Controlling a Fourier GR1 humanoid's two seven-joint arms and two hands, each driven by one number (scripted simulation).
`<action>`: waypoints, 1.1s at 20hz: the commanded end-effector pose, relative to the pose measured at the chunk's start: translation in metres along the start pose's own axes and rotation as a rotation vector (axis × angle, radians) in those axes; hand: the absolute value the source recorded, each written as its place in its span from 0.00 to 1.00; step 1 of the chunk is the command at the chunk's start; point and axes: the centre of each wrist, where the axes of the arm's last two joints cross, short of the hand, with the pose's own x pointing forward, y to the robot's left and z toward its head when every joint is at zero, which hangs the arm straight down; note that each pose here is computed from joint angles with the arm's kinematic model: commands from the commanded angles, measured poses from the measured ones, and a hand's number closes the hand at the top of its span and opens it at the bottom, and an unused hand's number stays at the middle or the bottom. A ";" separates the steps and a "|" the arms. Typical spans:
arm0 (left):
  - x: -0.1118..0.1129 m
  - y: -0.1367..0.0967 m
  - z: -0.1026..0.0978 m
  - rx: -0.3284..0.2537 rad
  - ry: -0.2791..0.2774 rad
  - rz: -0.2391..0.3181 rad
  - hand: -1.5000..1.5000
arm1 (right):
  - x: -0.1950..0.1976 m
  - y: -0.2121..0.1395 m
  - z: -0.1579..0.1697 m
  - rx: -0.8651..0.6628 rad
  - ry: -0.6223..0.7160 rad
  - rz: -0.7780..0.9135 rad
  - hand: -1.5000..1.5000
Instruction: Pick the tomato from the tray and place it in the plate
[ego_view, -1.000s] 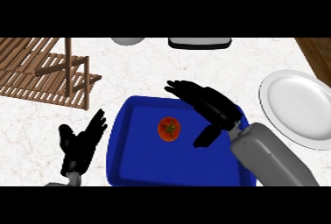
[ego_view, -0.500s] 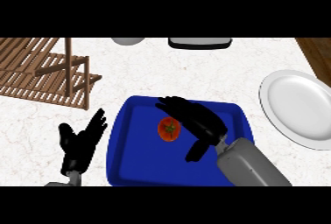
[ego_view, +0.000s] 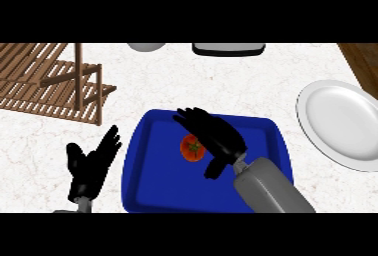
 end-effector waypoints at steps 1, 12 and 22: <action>-0.017 0.014 0.003 0.006 0.005 0.009 0.50 | 0.003 0.003 -0.014 0.017 0.012 0.022 0.00; -0.006 -0.006 0.005 -0.025 0.001 -0.007 0.50 | -0.017 0.030 -0.020 0.164 -0.027 0.143 1.00; 0.010 0.010 0.003 -0.004 0.001 0.010 0.50 | -0.014 0.033 -0.025 0.006 -0.077 0.195 1.00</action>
